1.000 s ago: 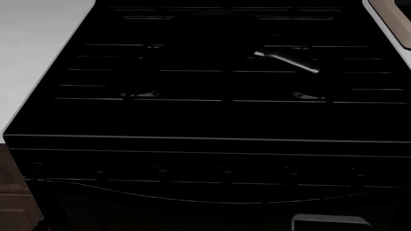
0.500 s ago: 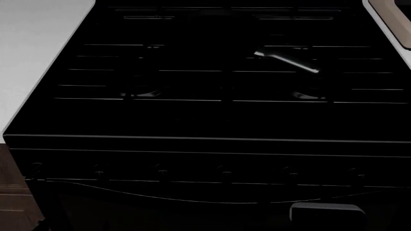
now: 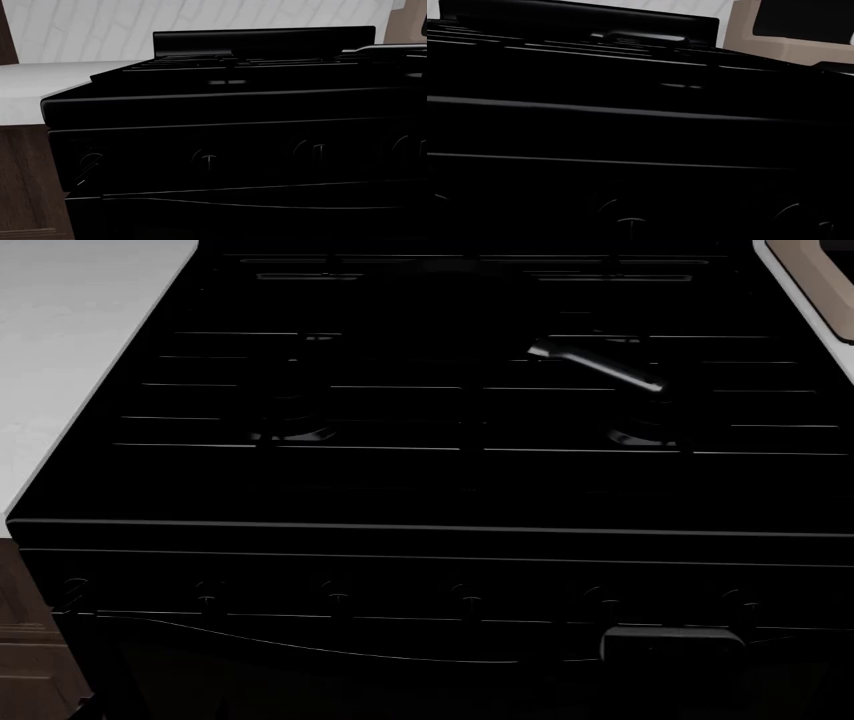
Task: Turn on the center burner of the stove.
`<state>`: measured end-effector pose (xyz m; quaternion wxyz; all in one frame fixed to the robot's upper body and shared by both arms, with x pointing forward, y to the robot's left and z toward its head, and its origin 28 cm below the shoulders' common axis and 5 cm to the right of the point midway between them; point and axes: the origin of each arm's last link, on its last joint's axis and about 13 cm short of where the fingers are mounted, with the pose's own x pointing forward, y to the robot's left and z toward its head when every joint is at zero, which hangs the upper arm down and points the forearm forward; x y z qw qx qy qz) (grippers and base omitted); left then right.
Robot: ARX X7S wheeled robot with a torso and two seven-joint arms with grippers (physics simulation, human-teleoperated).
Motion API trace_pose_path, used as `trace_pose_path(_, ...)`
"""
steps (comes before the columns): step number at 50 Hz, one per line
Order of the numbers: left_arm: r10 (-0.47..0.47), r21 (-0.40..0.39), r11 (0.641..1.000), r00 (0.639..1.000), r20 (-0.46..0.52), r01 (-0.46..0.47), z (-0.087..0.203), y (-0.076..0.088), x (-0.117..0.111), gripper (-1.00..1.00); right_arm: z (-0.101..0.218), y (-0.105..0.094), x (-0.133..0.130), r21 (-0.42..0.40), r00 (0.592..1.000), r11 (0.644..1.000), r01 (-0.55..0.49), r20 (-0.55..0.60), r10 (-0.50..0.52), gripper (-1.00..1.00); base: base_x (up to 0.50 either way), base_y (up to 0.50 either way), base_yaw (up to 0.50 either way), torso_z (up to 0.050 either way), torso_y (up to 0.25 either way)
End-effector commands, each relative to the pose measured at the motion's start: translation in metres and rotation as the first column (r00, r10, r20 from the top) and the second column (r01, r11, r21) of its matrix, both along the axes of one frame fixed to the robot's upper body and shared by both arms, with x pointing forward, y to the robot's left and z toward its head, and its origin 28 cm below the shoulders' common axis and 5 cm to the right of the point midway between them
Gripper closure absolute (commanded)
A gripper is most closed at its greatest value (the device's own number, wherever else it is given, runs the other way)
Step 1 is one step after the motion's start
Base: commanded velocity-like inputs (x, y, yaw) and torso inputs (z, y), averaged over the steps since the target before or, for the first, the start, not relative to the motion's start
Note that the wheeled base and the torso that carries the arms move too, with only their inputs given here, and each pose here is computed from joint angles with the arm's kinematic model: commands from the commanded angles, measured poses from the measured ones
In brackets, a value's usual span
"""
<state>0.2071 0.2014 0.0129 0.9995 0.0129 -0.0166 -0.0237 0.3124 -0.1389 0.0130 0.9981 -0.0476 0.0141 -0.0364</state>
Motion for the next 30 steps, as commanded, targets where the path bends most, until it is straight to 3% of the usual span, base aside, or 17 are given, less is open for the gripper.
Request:
trace_pose_path(1,0.012,0.016,1.000,1.000,-0.006,-0.012,-0.0016,-0.0004,0.0034,-1.00,-0.0113,0.0001,0.0109,-0.016,0.999,1.000,-0.024,-0.025,0.023,-1.00,0.00,0.00,0.00,0.000,0.000)
trace_pose_path(30,0.009,0.023,1.000,1.000,-0.001,-0.009,-0.0013,-0.0008,0.0026,-1.00,-0.0207,0.0042,0.0176,-0.022,0.998,0.999,-0.038,-0.049,0.037,-1.00,0.00,0.00,0.00,0.000,0.000)
